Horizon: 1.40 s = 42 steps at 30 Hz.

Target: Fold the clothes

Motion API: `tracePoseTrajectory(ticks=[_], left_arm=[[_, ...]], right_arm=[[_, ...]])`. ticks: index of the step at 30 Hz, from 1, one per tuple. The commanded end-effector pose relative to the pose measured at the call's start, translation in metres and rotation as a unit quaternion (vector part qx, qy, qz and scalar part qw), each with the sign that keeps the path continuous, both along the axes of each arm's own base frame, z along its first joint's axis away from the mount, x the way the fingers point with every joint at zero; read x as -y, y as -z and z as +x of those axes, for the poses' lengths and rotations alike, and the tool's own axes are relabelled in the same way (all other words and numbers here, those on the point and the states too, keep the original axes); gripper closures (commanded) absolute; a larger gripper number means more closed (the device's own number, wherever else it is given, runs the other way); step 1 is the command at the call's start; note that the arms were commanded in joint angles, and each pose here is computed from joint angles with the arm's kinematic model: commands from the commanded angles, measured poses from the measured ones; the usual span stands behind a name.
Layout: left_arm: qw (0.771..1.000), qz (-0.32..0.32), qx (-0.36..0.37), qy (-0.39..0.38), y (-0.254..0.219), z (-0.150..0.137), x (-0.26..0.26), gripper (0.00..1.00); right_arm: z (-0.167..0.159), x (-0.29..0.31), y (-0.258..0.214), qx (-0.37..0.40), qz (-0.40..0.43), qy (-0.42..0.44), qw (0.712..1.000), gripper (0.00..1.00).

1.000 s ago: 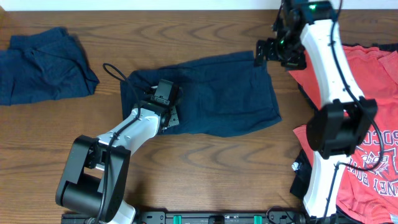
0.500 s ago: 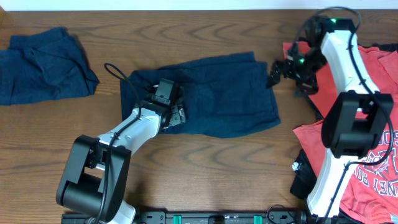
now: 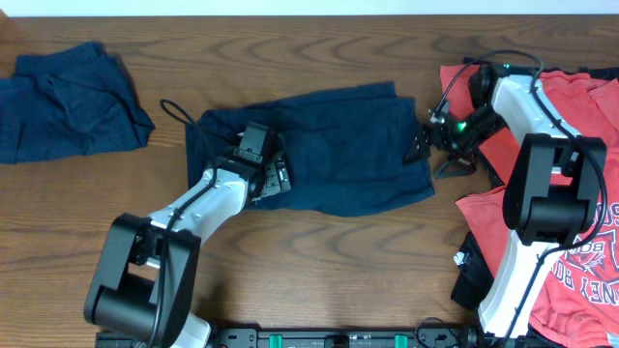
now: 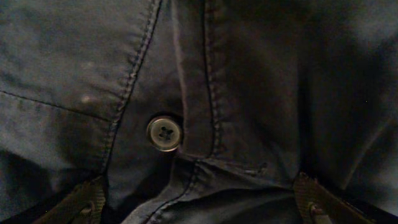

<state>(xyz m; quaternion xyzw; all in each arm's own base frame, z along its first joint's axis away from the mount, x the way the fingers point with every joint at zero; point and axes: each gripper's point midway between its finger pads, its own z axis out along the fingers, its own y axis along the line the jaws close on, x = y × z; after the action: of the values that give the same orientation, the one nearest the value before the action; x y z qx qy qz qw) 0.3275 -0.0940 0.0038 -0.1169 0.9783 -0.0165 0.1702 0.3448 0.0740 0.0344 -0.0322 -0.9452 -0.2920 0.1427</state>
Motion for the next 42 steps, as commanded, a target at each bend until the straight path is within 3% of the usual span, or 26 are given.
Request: tracePoseTrajectory(ticks=[1, 3, 9, 15, 22, 25, 28, 32, 42], left_arm=[[1.000, -0.016, -0.001, -0.002, -0.008, -0.010, -0.001, 0.02], [0.999, -0.025, 0.025, -0.001, -0.025, -0.005, 0.001, 0.02], [0.994, -0.049, 0.095, 0.000, -0.073, 0.003, 0.004, 0.02], [0.991, -0.059, 0.123, 0.001, -0.092, 0.005, 0.004, 0.02], [0.991, -0.059, 0.123, 0.001, -0.092, 0.005, 0.004, 0.02], [0.991, -0.059, 0.123, 0.001, -0.092, 0.005, 0.004, 0.02], [0.991, -0.059, 0.123, 0.001, -0.092, 0.005, 0.004, 0.02], [0.991, -0.059, 0.123, 0.001, -0.092, 0.005, 0.004, 0.02], [0.993, -0.070, 0.098, 0.009, -0.086, -0.005, 0.009, 0.02]], right_arm=[[-0.009, -0.013, 0.008, -0.003, 0.033, -0.009, 0.999, 0.07], [-0.011, -0.017, 0.014, -0.001, 0.046, -0.004, 0.999, 0.12], [-0.015, -0.027, 0.030, 0.013, 0.081, 0.008, 0.997, 0.05], [-0.009, -0.035, 0.044, 0.046, 0.107, 0.024, 0.993, 0.07], [0.006, -0.042, 0.056, 0.088, 0.109, 0.032, 0.990, 0.28], [0.014, -0.045, 0.058, 0.109, 0.109, 0.029, 0.988, 0.33], [0.021, -0.052, 0.060, 0.132, 0.110, 0.021, 0.985, 0.53], [0.028, -0.060, 0.062, 0.145, 0.107, 0.021, 0.983, 0.99], [0.032, -0.035, 0.068, 0.116, 0.066, 0.070, 0.989, 0.99]])
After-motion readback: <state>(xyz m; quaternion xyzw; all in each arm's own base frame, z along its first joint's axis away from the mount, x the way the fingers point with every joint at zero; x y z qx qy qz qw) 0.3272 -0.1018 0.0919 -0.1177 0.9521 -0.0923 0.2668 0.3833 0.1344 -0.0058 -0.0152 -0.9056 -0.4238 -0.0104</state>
